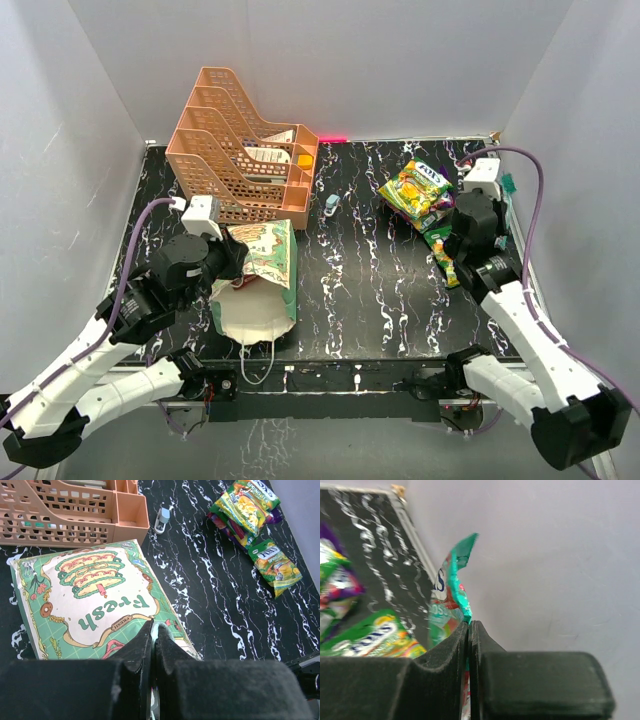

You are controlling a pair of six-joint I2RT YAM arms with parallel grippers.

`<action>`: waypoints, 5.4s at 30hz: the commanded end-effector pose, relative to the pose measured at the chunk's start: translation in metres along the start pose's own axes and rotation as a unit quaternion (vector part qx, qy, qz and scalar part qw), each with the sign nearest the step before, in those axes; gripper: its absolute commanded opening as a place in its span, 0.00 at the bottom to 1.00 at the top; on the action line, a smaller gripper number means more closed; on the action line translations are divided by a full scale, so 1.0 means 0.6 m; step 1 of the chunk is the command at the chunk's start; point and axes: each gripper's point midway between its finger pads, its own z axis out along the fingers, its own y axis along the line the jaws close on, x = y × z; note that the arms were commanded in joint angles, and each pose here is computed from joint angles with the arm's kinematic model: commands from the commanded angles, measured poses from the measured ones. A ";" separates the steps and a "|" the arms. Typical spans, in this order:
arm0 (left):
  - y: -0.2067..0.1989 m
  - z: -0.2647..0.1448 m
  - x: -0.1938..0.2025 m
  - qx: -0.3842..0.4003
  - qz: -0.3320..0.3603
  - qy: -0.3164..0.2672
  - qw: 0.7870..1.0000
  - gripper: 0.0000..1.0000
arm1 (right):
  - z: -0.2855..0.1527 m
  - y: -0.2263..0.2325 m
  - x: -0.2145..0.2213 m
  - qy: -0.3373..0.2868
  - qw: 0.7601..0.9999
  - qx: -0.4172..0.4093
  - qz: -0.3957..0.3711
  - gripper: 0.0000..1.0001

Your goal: Take the snacks out of the paper bag

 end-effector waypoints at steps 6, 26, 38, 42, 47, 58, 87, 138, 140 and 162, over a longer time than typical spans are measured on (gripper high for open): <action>-0.016 -0.019 -0.042 0.031 0.015 -0.035 0.999 0.00 | 0.094 0.012 0.096 0.066 0.995 -0.017 -0.068 0.07; -0.004 -0.038 -0.054 0.031 0.010 -0.059 0.998 0.00 | 0.128 0.180 0.200 0.130 0.976 -0.157 -0.080 0.07; -0.007 -0.035 -0.055 0.029 0.013 -0.053 0.998 0.00 | 0.105 0.280 0.280 0.189 0.954 -0.230 -0.038 0.07; -0.006 -0.036 -0.055 0.027 0.013 -0.052 0.998 0.00 | 0.108 0.288 0.299 0.198 0.952 -0.229 -0.046 0.07; -0.011 -0.034 -0.056 0.031 0.012 -0.050 0.998 0.00 | 0.102 0.269 0.262 0.195 0.957 -0.217 -0.006 0.13; -0.025 -0.019 -0.045 0.044 0.009 -0.040 0.998 0.00 | -0.029 0.228 0.050 0.044 0.910 -0.379 0.162 0.69; -0.096 -0.011 -0.037 0.138 0.021 -0.004 0.990 0.00 | -0.637 0.546 -0.034 -0.429 0.639 -0.617 -0.164 0.65; -0.111 -0.033 -0.036 0.177 0.028 0.000 0.984 0.00 | -0.266 0.776 0.024 -0.330 0.808 -0.402 -0.275 0.55; -0.108 -0.030 -0.034 0.172 0.030 0.000 0.985 0.00 | -0.271 0.773 0.029 -0.321 0.805 -0.415 -0.278 0.45; -0.084 -0.003 -0.019 0.122 0.012 0.004 0.992 0.00 | -0.503 0.622 0.026 -0.241 0.731 -0.631 -0.098 0.09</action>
